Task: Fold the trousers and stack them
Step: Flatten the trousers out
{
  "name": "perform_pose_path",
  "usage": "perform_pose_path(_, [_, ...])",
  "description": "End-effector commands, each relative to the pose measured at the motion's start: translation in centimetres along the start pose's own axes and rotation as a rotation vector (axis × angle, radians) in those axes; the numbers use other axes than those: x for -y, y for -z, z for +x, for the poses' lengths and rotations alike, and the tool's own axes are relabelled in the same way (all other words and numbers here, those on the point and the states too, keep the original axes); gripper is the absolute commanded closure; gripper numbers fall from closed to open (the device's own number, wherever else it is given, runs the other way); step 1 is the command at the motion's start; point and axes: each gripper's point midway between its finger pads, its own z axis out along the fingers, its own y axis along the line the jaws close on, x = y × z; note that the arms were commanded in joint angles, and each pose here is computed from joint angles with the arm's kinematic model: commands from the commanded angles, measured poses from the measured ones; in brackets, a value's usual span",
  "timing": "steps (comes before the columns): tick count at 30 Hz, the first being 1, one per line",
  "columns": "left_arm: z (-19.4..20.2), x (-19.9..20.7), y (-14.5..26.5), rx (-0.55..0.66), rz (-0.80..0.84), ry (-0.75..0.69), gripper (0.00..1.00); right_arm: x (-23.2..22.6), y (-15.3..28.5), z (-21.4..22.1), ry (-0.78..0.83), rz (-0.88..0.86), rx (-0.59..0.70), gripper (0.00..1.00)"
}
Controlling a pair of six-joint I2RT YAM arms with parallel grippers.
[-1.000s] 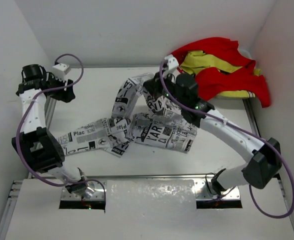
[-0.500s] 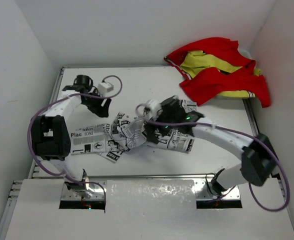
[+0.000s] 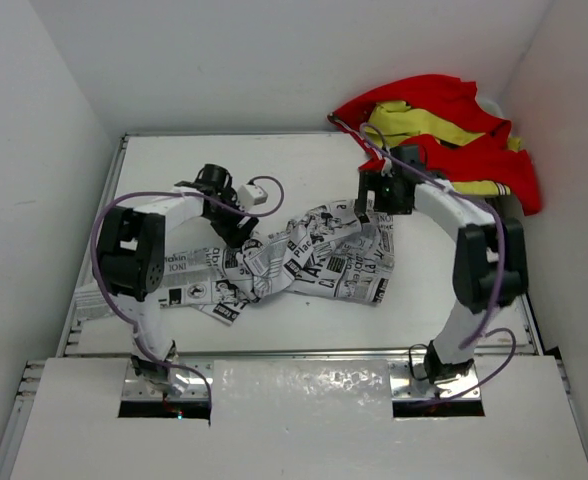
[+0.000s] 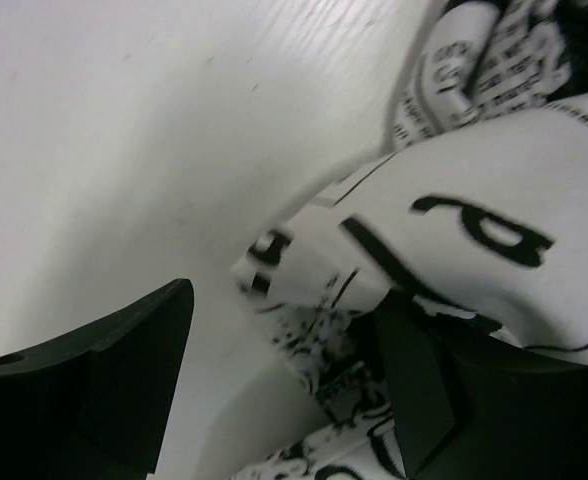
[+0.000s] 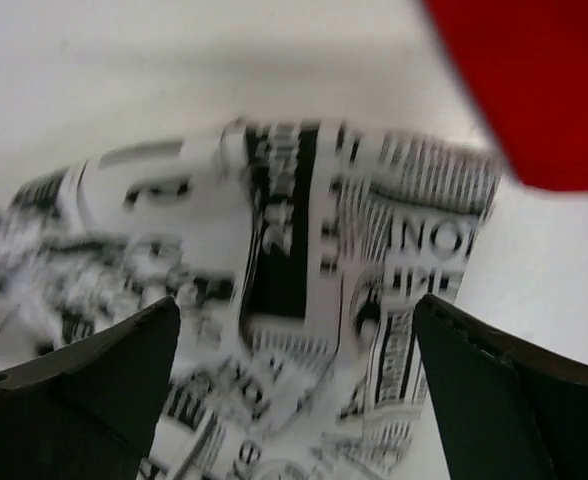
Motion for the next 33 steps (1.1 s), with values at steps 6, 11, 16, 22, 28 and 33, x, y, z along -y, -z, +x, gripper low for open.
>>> perform_pose_path(6, [-3.5,1.5,-1.6,0.132,0.107,-0.124,0.21,4.0,-6.7,-4.2,-0.003,0.214,-0.085,0.01])
perform_pose_path(11, [-1.4,3.2,-3.5,0.067,0.198,-0.066,0.28,4.1,-10.0,-0.5,0.005,0.215,-0.192,0.01])
perform_pose_path(16, [-1.7,3.1,-4.4,0.085,0.216,0.051,0.82,2.8,-11.9,2.2,0.041,0.156,-0.236,0.1])
perform_pose_path(22, [-3.0,-2.0,-0.9,0.146,0.154,0.218,1.0,1.7,-11.0,2.5,0.063,0.088,-0.245,0.76])
perform_pose_path(28, [-4.2,-16.2,10.8,0.348,-0.178,0.385,1.0,-0.3,-8.6,-3.8,0.107,0.036,-0.109,1.0])
perform_pose_path(33, [-4.7,-25.0,23.1,0.479,-0.5,0.353,1.0,-3.7,-3.8,-13.7,0.119,-0.028,0.15,1.0])
